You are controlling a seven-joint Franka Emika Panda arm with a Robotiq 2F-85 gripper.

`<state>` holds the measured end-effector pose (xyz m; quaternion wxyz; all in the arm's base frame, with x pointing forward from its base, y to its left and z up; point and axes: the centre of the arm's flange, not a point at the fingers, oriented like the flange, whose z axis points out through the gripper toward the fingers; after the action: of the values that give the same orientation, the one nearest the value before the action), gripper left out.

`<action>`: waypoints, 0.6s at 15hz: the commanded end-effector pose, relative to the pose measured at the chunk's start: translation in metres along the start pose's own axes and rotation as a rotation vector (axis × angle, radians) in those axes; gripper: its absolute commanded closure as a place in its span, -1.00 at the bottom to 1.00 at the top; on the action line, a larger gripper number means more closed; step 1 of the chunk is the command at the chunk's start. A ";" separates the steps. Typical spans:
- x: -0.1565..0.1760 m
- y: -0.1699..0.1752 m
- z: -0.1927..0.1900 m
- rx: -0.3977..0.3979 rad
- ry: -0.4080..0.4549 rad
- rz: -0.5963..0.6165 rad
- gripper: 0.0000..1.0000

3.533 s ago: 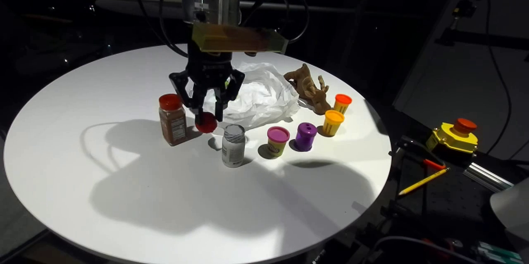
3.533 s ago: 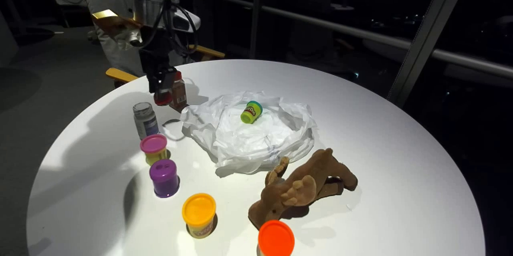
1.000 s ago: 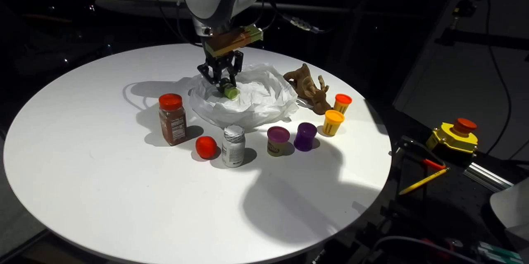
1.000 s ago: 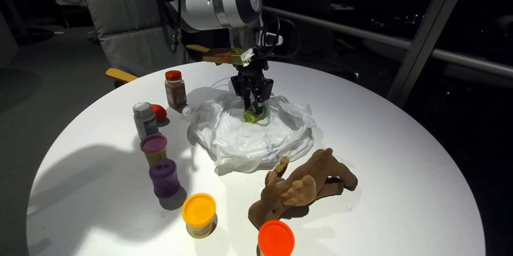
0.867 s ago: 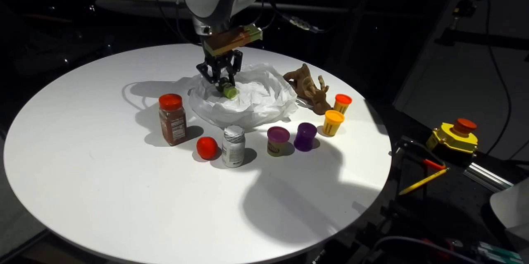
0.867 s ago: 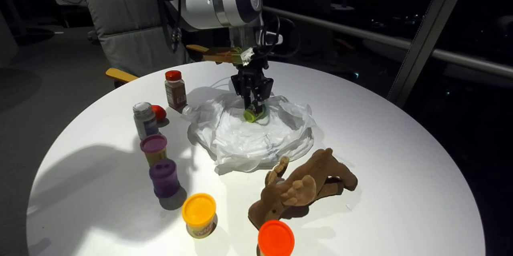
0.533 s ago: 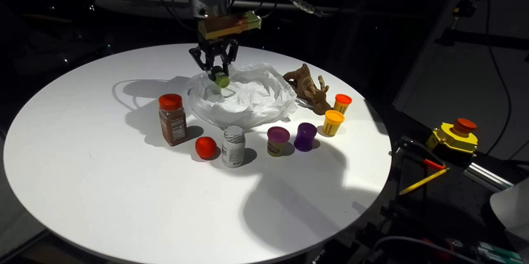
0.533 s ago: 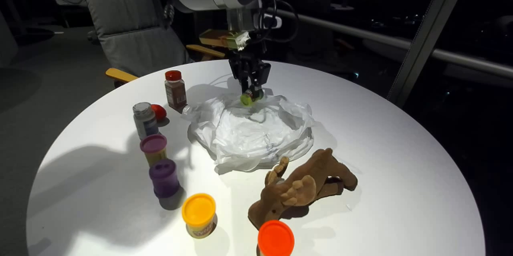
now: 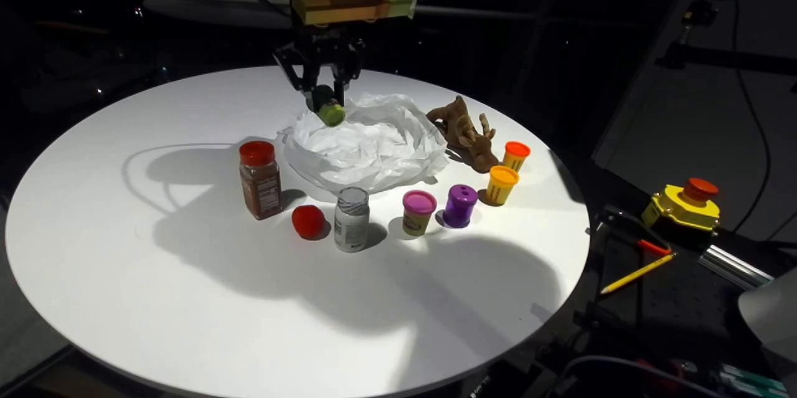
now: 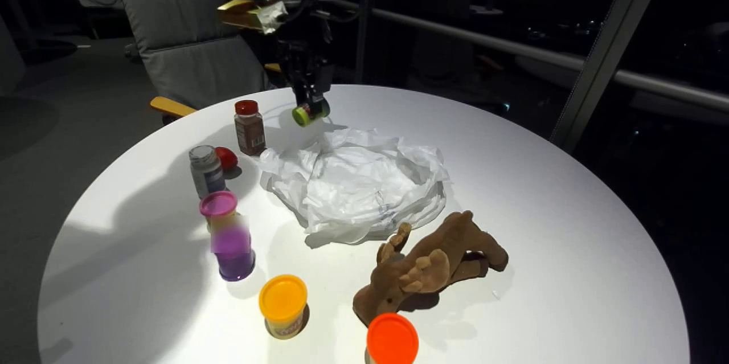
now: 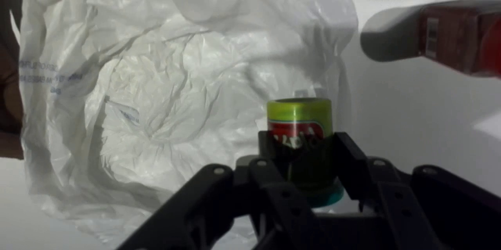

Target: Pick up the object from the plastic and put them on the table

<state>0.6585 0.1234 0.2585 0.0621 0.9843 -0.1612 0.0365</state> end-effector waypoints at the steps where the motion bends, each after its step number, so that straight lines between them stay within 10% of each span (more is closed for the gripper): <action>1: -0.086 0.007 -0.027 0.026 -0.003 0.033 0.65; 9: -0.223 0.012 -0.052 -0.016 -0.057 0.081 0.65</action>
<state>0.5072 0.1876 0.2697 0.0715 0.9772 -0.1996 0.0141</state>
